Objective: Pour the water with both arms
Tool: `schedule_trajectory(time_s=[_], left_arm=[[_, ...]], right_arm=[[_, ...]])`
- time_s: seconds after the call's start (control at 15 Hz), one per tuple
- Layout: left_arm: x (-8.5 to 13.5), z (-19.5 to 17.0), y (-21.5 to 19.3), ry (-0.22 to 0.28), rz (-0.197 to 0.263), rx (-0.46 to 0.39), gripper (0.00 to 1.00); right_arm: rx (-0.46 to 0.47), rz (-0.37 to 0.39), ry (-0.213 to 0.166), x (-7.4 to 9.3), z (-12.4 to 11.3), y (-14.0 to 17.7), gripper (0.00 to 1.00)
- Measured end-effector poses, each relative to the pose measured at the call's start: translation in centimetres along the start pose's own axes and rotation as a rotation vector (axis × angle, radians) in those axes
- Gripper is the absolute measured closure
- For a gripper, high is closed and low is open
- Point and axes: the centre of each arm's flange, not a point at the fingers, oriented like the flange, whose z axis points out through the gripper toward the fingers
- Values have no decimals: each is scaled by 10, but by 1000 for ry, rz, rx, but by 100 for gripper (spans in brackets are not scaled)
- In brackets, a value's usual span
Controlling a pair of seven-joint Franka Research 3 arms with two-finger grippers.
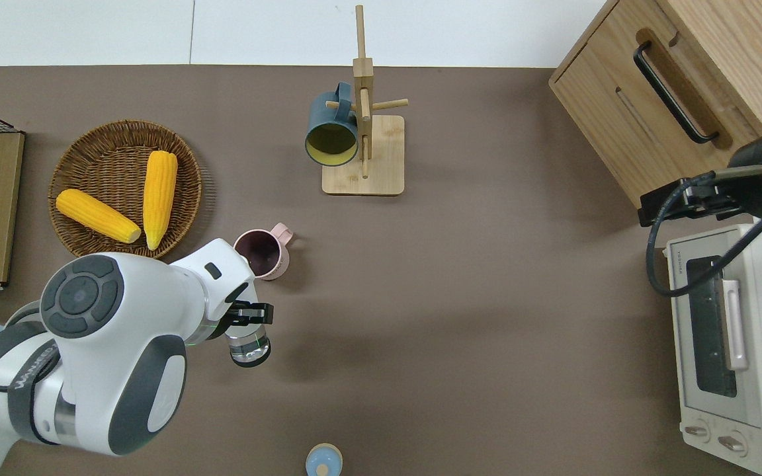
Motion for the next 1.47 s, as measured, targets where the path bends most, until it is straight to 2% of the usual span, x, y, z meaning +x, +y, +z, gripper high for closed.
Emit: schedule_trajectory(time_s=[0.4, 1.07, 1.47], left_arm=[[9, 13, -1, -53, -3, 13, 37], [32, 11, 3, -154, -13, 22, 37], [31, 14, 2, -190, -13, 43, 37]], right_arm=[[0, 0, 0, 0, 0, 0, 0], [0, 0, 0, 0, 0, 0, 0], [0, 0, 0, 0, 0, 0, 0]])
